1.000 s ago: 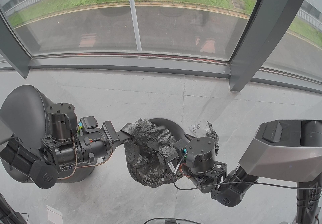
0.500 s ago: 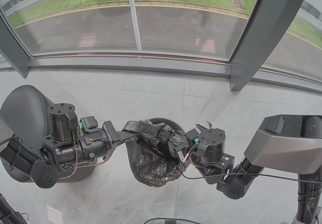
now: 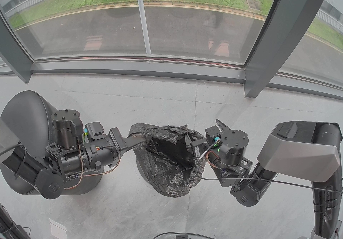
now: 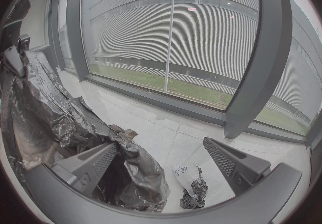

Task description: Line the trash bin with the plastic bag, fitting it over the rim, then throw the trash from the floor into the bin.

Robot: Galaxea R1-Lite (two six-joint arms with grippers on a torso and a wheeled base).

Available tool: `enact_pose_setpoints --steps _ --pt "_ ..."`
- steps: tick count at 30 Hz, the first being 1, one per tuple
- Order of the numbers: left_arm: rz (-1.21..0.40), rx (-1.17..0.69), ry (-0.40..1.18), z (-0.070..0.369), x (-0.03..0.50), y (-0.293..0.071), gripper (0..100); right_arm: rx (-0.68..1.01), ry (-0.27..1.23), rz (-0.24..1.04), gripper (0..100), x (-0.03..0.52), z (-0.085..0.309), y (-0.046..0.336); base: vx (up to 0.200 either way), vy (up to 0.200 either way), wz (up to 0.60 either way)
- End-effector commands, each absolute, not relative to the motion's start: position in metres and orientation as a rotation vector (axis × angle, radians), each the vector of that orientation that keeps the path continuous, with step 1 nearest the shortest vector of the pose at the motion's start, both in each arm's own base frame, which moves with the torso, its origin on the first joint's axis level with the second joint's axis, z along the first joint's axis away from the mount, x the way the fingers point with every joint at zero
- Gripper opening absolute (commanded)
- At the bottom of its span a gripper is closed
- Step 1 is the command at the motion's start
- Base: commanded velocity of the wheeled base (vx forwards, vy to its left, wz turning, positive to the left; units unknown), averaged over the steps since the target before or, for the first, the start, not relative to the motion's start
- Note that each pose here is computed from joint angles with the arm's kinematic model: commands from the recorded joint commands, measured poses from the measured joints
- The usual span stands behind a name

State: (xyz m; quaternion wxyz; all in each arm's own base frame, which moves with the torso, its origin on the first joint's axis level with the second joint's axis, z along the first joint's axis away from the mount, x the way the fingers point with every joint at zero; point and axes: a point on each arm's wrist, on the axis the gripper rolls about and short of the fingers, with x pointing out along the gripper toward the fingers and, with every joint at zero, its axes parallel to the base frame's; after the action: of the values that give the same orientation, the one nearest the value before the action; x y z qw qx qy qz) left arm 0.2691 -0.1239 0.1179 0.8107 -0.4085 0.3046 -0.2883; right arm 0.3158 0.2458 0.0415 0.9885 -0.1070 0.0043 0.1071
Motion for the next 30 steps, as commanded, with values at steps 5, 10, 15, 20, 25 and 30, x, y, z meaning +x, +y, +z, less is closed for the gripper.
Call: enact_pose_setpoints --steps 5,10,15,20,25,30 --pt "-0.588 -0.839 0.658 0.104 0.281 -0.118 0 -0.213 0.008 0.195 100 0.326 0.030 0.248 0.000 0.000 0.00" --pt "-0.580 -0.840 0.657 0.102 0.284 -0.117 0 -0.200 -0.012 0.186 100 0.332 0.033 0.249 0.000 0.000 0.00" --pt "-0.578 -0.839 0.651 0.103 0.286 -0.116 0 -0.187 -0.033 0.176 100 0.338 0.038 0.250 0.000 0.000 0.00" --pt "-0.572 -0.843 0.632 0.106 0.291 -0.113 0 -0.191 -0.047 0.165 100 0.344 0.040 0.250 0.000 0.000 0.00" --pt "-0.575 -0.843 0.610 0.110 0.295 -0.112 0 -0.185 -0.058 0.151 100 0.351 0.042 0.248 0.000 0.000 0.00" --pt "-0.565 -0.838 0.601 0.108 0.299 -0.109 0 -0.190 -0.065 0.146 100 0.356 0.040 0.249 0.000 0.000 0.00"
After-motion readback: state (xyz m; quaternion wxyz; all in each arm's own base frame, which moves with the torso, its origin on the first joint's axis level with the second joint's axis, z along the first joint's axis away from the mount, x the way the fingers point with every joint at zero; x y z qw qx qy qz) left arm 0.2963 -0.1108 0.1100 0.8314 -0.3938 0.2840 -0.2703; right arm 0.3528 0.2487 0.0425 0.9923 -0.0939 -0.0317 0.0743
